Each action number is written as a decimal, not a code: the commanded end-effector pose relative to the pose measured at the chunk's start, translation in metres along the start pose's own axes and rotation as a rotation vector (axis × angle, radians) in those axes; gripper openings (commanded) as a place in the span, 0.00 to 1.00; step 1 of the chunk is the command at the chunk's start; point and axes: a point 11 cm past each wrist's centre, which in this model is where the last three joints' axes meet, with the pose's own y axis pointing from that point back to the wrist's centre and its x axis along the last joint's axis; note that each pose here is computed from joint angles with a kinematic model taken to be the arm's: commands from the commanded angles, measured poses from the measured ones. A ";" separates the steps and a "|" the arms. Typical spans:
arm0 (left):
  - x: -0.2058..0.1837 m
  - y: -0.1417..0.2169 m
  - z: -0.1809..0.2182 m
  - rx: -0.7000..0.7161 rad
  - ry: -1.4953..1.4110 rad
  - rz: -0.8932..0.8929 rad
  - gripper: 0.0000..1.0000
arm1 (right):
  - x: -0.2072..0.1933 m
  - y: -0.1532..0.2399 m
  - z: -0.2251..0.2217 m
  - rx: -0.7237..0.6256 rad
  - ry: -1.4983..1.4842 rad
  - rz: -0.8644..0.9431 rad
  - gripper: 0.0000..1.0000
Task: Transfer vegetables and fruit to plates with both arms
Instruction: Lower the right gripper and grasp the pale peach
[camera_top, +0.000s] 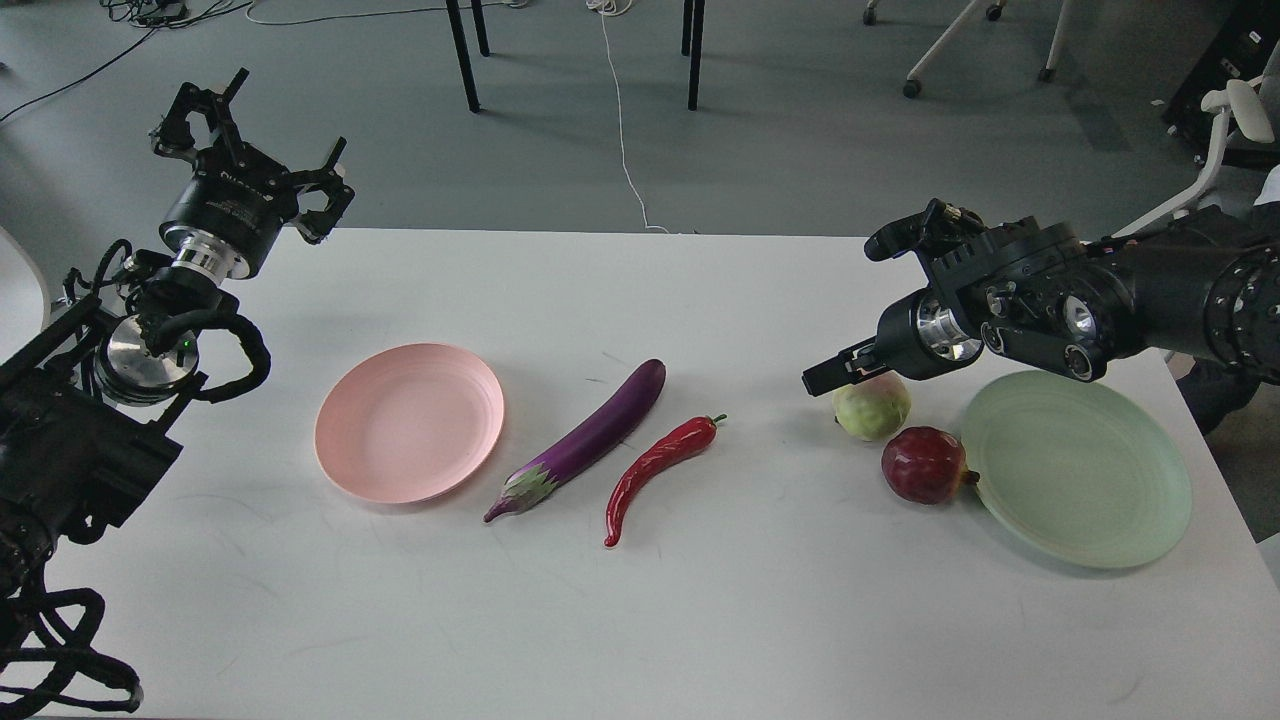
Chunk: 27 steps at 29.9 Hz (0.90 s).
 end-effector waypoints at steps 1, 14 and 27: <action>-0.001 0.000 -0.001 0.002 0.001 -0.002 0.99 | -0.005 -0.003 0.002 -0.022 0.035 -0.025 0.98; 0.001 0.001 0.002 -0.001 -0.005 0.002 0.99 | 0.002 0.005 0.013 -0.064 0.068 -0.006 0.98; 0.002 0.001 0.001 -0.001 -0.005 0.003 0.99 | -0.012 -0.009 0.010 -0.030 0.056 0.027 0.92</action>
